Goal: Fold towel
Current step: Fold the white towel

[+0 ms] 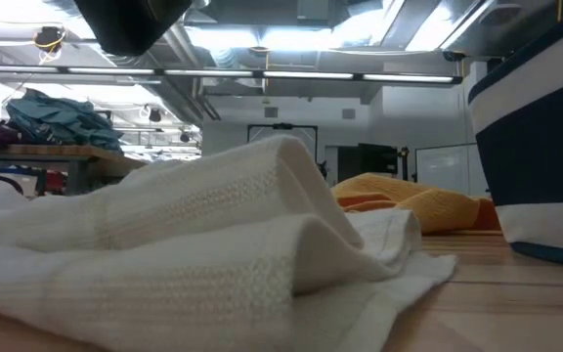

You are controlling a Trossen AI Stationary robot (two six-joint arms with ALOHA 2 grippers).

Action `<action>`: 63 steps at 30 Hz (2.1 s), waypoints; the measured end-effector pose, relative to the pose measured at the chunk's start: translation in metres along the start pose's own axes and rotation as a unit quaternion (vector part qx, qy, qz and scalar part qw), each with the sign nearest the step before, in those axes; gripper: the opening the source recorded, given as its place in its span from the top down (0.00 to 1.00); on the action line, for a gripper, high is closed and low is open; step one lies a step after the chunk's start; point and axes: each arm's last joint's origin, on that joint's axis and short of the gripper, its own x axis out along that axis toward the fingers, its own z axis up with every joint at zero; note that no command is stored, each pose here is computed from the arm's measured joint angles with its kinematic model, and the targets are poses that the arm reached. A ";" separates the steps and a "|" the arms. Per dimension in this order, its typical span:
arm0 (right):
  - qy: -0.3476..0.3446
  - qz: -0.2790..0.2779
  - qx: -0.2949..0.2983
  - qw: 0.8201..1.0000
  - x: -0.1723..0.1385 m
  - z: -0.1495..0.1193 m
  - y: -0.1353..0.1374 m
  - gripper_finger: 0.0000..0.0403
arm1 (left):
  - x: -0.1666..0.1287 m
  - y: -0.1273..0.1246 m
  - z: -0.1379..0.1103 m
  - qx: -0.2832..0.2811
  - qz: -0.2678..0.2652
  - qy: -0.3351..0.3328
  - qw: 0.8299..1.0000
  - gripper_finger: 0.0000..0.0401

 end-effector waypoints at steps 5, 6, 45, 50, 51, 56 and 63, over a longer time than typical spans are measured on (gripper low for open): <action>0.052 -0.019 -0.010 0.998 0.005 -0.012 -0.007 0.57 | 0.002 0.004 -0.009 -0.016 0.042 0.051 0.998 0.99; 0.059 -0.023 -0.009 0.998 0.008 -0.015 -0.009 0.57 | 0.002 0.003 -0.010 -0.015 0.050 0.061 0.997 0.99; 0.134 -0.045 0.171 0.975 0.095 -0.083 -0.148 0.57 | -0.040 0.038 -0.047 -0.091 0.363 0.103 0.922 1.00; 0.113 -0.038 0.171 0.978 0.098 -0.083 -0.133 0.57 | -0.039 0.046 -0.043 -0.084 0.383 0.119 0.912 1.00; 0.108 -0.036 0.175 0.978 0.098 -0.083 -0.131 0.57 | -0.038 0.049 -0.041 -0.080 0.389 0.120 0.910 1.00; 0.080 -0.024 0.207 0.975 0.101 -0.079 -0.120 0.57 | -0.032 0.065 -0.031 -0.061 0.418 0.117 0.899 1.00; 0.071 -0.015 0.216 0.974 0.102 -0.078 -0.107 0.57 | -0.023 0.067 -0.028 -0.114 0.396 0.174 0.894 1.00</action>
